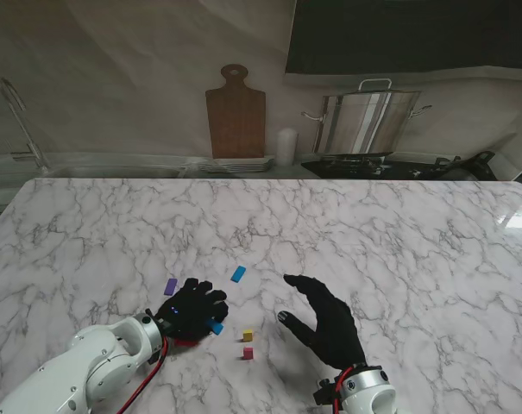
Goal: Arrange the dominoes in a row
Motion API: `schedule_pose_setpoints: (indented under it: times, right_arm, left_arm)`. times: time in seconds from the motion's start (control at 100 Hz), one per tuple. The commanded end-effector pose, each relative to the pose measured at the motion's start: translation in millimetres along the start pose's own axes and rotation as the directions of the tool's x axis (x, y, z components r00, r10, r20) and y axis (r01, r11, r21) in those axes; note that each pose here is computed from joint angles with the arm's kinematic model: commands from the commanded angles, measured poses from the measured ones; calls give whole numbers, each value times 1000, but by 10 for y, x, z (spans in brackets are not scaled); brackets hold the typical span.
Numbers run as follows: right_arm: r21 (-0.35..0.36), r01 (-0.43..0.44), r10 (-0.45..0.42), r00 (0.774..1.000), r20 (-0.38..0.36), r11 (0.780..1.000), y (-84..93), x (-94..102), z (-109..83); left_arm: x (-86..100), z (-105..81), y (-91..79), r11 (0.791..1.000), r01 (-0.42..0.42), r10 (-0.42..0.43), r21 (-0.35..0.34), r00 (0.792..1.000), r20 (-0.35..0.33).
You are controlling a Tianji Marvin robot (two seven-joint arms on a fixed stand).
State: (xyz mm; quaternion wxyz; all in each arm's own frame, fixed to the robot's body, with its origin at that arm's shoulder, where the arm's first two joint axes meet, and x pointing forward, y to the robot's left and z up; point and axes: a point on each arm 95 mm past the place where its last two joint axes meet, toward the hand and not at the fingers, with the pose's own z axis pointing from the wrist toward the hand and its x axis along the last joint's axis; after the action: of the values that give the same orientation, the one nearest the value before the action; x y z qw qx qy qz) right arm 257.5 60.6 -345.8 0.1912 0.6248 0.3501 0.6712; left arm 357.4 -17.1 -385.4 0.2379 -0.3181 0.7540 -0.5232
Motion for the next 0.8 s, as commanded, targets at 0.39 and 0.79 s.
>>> schedule_pose_setpoints:
  times: [0.39,0.79]
  right_arm:
    - [10,-5,5,1000,4,1000,-12,2,-16]
    - [14,-5,5,1000,4,1000,-16,1,-14]
  left_arm:
    - [27,1,111,999,41,-41,-35,999,-4]
    - [18,-10,98,999,42,-42,-27,999,1]
